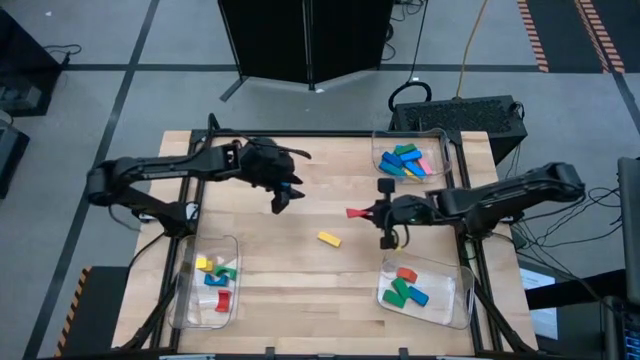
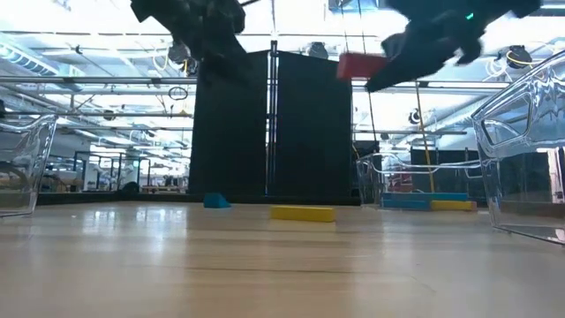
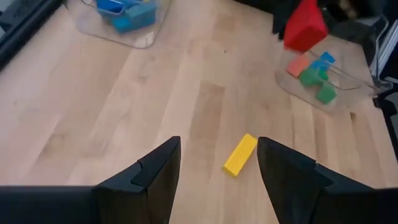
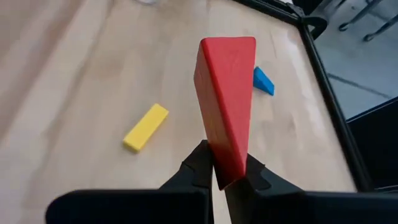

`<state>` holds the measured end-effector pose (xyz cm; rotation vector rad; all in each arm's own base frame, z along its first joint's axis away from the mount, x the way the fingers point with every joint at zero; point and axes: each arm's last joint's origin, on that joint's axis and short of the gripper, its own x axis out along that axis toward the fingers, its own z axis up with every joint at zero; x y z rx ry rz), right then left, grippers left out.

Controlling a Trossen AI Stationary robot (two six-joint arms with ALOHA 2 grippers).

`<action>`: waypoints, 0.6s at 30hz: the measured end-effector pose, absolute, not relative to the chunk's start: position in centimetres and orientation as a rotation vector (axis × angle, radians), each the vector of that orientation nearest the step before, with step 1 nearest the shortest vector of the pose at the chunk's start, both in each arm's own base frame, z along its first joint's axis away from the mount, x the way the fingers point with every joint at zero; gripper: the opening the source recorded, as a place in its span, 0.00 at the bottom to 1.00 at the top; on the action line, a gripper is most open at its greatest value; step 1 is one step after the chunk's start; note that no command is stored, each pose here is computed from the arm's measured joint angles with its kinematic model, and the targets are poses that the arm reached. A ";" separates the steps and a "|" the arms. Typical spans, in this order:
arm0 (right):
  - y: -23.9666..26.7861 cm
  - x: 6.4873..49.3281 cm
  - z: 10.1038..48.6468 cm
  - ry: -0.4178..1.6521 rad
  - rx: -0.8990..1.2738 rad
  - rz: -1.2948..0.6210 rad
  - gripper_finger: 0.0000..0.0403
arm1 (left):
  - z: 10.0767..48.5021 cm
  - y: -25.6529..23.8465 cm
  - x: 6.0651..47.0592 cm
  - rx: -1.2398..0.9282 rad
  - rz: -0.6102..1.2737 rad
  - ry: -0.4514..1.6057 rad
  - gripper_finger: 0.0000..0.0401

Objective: Sort blocks by size
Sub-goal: Put the red triangle block into the bottom right transparent bin

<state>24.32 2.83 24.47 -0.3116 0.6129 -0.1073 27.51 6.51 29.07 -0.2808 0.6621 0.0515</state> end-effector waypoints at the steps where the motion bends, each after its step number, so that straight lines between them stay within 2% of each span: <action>1: 3.0 23.8 24.7 0.614 -0.294 -0.102 0.03 | 29.3 6.4 27.3 -0.274 0.054 0.660 0.53; 12: 4.8 18.0 27.2 0.637 -0.044 -0.051 0.03 | 29.4 5.1 27.6 -0.190 0.045 0.659 0.53; 18: 6.6 16.3 27.6 0.663 0.171 0.079 0.03 | 29.3 4.9 27.7 -0.142 0.079 0.663 0.53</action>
